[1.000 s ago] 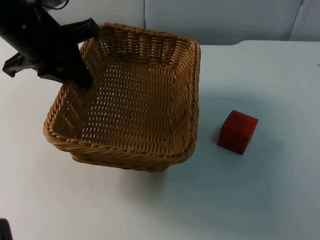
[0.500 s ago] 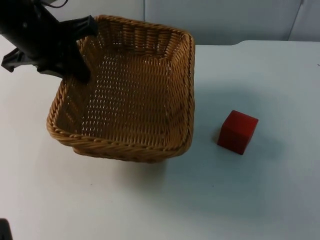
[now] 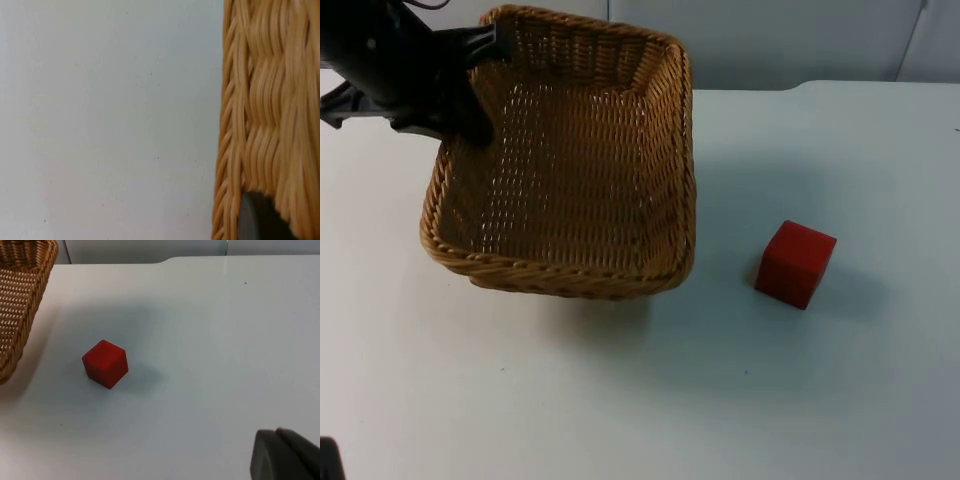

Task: Pick up the basket with the left hand and place the cube into the basket with the right hand.

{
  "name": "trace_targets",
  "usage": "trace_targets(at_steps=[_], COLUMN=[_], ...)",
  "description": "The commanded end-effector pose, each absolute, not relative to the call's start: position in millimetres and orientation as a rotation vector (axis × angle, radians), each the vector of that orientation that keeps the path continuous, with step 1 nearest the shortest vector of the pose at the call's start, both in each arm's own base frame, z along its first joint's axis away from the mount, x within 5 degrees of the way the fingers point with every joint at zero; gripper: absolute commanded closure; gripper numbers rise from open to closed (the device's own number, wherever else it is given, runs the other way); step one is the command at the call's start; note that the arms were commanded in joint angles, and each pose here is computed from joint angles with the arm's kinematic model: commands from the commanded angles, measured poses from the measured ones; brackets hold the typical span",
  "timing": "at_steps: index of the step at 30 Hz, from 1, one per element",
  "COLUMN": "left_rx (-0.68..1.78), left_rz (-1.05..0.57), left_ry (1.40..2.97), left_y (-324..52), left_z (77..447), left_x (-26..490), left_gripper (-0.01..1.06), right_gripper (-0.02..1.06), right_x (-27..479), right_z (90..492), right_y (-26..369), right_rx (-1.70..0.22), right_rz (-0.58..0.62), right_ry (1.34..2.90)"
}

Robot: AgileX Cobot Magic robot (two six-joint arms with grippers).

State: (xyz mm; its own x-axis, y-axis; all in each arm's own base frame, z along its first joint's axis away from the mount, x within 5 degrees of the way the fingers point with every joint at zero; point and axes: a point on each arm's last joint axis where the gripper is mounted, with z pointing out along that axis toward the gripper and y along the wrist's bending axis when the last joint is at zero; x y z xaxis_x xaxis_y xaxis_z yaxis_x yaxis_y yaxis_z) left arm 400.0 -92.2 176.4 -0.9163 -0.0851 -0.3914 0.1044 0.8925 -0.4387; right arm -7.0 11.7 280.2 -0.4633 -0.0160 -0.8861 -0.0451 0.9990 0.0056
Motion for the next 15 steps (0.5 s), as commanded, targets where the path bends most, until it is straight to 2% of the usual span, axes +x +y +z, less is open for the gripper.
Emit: trace_targets(at_steps=[1,15], left_rx=[-0.026,-0.038], left_rz=[-0.660,-0.641], left_ry=[2.610,2.588], left_y=[-92.7,-91.5], left_z=[183.7,184.3], left_x=[401.9,404.2], left_gripper=[1.05,1.05], right_gripper=[1.05,1.05], right_x=[-6.6,-6.6], right_z=[279.4,279.4], right_y=[10.8,10.8], right_rx=[-0.039,-0.033], right_rz=[0.030,0.033], right_ry=[2.046,2.046])
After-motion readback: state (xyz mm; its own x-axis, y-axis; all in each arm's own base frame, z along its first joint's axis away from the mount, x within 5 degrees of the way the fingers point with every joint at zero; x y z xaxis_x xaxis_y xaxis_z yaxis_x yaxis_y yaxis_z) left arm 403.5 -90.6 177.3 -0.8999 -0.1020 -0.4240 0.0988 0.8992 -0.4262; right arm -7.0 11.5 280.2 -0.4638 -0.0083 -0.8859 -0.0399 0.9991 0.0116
